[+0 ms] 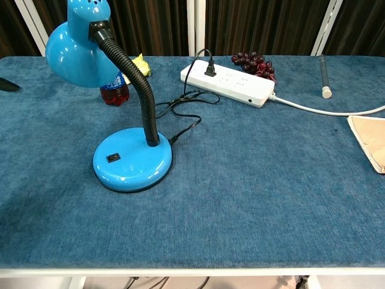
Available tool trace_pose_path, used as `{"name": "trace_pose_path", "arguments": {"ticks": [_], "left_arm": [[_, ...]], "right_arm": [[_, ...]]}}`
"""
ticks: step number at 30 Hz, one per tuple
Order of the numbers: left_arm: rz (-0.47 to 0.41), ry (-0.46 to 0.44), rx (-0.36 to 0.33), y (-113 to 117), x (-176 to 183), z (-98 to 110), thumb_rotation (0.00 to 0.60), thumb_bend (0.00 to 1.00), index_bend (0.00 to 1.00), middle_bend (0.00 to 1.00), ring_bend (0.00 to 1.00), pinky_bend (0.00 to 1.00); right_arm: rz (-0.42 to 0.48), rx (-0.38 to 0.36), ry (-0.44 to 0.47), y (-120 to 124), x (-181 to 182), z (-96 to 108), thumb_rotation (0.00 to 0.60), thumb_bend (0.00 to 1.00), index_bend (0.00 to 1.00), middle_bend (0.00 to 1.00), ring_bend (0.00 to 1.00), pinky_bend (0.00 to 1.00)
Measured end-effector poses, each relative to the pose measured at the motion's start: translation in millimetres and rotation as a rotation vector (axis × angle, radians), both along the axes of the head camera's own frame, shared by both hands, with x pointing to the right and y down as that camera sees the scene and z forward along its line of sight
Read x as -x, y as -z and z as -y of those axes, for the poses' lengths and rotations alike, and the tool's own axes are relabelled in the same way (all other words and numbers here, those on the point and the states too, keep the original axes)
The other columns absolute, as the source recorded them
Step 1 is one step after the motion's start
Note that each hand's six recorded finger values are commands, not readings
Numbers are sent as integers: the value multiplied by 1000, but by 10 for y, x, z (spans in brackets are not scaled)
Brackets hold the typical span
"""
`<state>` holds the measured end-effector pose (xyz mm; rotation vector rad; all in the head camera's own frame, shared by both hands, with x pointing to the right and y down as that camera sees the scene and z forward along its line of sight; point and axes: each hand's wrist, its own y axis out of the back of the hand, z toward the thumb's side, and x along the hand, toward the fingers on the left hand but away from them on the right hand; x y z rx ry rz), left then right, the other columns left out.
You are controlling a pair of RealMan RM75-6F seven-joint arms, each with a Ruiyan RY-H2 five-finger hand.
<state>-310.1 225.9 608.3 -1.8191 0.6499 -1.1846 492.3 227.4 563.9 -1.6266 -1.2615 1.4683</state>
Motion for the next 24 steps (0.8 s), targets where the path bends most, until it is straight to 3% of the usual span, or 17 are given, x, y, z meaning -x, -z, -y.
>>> {"name": "trace_pose_path", "arguments": {"ticks": [9,24], "left_arm": [[-15,-121,100,-417,-635,16,600,408,99,770,789,821],[56,-150,158,-766,-711,18,600,417,99,772,789,821]], "right_arm": [[10,-1,-1,13,-18,9,600,138,0,0,0,0],[25,-6,-19,16,-77,22,600,139,0,0,0,0]]}}
